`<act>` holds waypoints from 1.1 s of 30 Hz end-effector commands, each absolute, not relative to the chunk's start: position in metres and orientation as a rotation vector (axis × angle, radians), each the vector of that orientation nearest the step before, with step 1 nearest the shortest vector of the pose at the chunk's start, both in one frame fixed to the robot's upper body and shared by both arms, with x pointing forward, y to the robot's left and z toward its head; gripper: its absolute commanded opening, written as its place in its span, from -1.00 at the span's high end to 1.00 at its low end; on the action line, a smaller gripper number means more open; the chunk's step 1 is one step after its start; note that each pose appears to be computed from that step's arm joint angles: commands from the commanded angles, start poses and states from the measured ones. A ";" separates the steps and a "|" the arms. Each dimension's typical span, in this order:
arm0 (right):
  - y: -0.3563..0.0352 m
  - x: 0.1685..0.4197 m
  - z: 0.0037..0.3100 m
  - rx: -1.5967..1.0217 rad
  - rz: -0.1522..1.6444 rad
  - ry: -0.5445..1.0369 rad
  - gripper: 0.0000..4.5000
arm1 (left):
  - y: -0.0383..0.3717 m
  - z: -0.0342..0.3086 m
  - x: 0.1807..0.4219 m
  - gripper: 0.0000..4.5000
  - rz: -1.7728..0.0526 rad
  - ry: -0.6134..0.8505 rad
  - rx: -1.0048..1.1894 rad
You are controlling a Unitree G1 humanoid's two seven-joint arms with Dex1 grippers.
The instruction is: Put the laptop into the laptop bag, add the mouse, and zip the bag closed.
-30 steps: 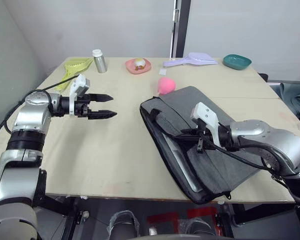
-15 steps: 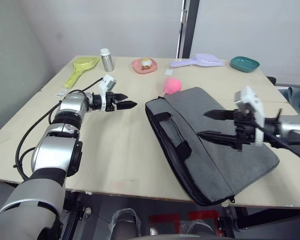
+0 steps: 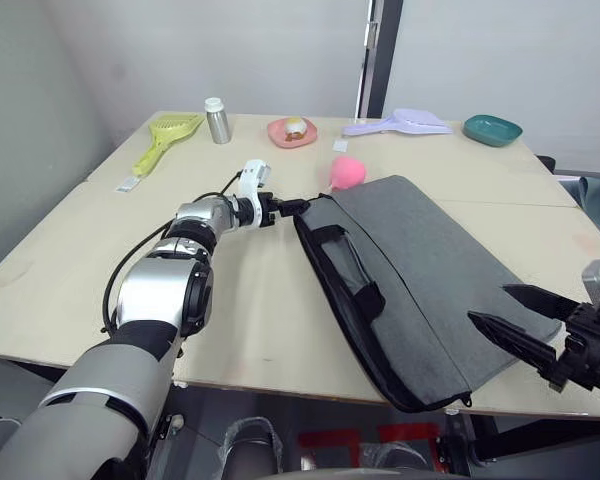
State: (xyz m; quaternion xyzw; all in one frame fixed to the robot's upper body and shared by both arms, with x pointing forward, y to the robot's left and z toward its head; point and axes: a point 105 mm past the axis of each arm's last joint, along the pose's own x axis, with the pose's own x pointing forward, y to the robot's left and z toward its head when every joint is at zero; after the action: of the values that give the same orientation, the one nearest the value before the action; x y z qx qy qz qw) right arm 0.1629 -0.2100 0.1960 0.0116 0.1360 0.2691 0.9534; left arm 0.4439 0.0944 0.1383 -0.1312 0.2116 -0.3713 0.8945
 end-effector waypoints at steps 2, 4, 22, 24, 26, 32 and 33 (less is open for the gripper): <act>-0.210 0.146 0.203 0.047 0.500 0.240 -1.00 | 0.085 0.149 0.448 -0.46 -0.757 0.399 -0.331; -0.212 0.136 0.195 0.093 0.472 0.275 -1.00 | 0.081 0.155 0.449 -0.13 -0.769 0.380 -0.357; -0.204 0.090 0.109 0.731 0.401 0.517 -1.00 | 0.084 0.166 0.435 0.98 -0.936 0.371 -0.465; -0.194 0.096 0.100 0.778 0.430 0.539 -1.00 | 0.087 0.162 0.433 0.98 -0.935 0.383 -0.487; -0.187 0.100 0.089 0.796 0.442 0.579 -1.00 | 0.090 0.158 0.430 0.98 -0.939 0.396 -0.497; -0.190 0.114 0.066 0.828 0.406 0.592 -1.00 | 0.100 0.148 0.425 0.98 -0.929 0.428 -0.515; -0.194 0.120 0.067 0.840 0.396 0.568 -1.00 | 0.101 0.148 0.424 0.98 -0.933 0.430 -0.516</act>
State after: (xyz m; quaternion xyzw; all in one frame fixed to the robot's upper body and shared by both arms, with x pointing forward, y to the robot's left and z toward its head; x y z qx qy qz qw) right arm 0.1133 -0.1873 0.0673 0.3959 0.2835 0.2017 0.8498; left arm 0.4218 0.0975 0.1306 -0.2503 0.2284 -0.4302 0.8367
